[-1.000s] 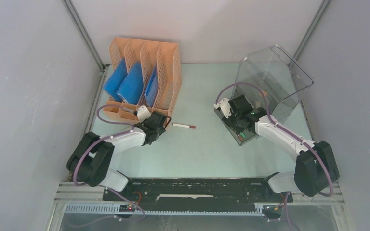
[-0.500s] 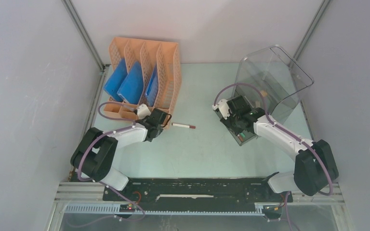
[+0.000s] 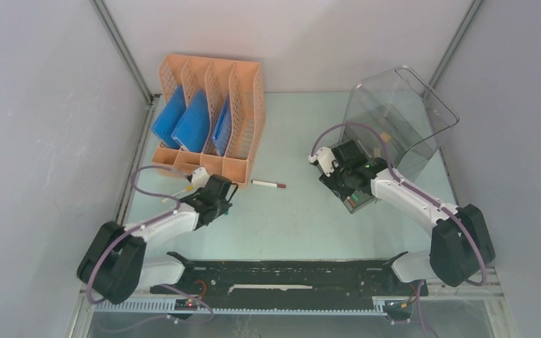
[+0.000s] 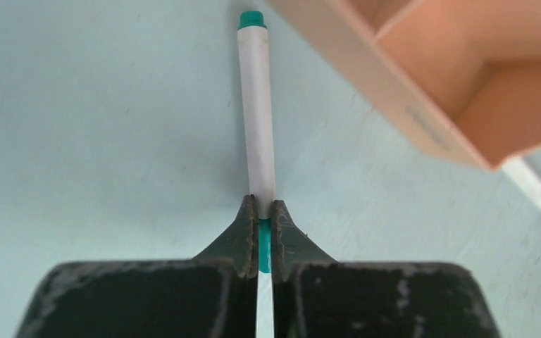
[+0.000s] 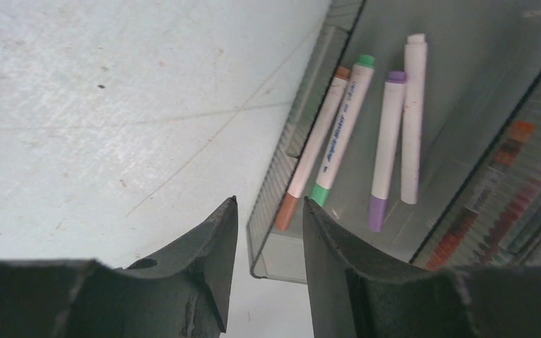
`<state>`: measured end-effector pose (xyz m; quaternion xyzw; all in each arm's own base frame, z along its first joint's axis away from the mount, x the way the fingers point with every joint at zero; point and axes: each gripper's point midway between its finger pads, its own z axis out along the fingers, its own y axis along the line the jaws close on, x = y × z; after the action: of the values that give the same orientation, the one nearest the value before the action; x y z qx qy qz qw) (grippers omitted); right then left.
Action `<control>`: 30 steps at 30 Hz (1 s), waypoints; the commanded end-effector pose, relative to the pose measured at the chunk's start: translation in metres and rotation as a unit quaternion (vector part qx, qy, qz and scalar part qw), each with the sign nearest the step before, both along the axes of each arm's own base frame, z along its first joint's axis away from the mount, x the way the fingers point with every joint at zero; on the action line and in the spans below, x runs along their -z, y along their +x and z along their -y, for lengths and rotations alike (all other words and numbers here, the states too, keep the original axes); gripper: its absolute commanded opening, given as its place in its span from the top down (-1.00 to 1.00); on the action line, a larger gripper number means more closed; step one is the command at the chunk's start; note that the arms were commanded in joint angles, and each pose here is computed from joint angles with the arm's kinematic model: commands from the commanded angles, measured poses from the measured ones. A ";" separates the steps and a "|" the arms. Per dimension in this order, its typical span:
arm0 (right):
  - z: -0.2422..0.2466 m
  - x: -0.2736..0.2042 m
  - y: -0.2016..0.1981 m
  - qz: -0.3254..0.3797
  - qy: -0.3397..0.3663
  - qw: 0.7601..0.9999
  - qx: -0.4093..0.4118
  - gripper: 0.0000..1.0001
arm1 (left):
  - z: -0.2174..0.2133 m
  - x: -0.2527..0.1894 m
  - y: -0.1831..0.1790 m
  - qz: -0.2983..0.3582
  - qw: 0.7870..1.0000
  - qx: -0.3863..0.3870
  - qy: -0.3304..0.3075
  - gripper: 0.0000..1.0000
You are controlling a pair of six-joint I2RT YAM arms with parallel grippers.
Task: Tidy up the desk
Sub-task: Pick up the stationery from the center of the board.
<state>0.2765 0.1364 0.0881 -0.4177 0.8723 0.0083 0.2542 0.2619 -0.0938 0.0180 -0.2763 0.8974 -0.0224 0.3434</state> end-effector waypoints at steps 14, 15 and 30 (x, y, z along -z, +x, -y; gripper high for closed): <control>-0.055 -0.073 -0.054 -0.040 0.209 0.968 -0.133 0.03 | 0.040 -0.051 -0.056 0.123 0.961 0.212 -0.130 1.00; -0.057 -0.078 -0.058 -0.043 0.223 0.963 -0.142 0.03 | 0.045 -0.057 -0.057 0.140 0.953 0.228 -0.142 1.00; -0.080 -0.156 -0.095 -0.016 0.379 0.895 -0.236 0.01 | 0.101 -0.188 -0.071 0.383 0.815 0.369 -0.230 1.00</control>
<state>0.1868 0.2030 0.2040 -0.4731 0.7327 0.3615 0.3296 0.1946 -0.1758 0.1463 -0.0244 0.7682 -0.4056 0.4947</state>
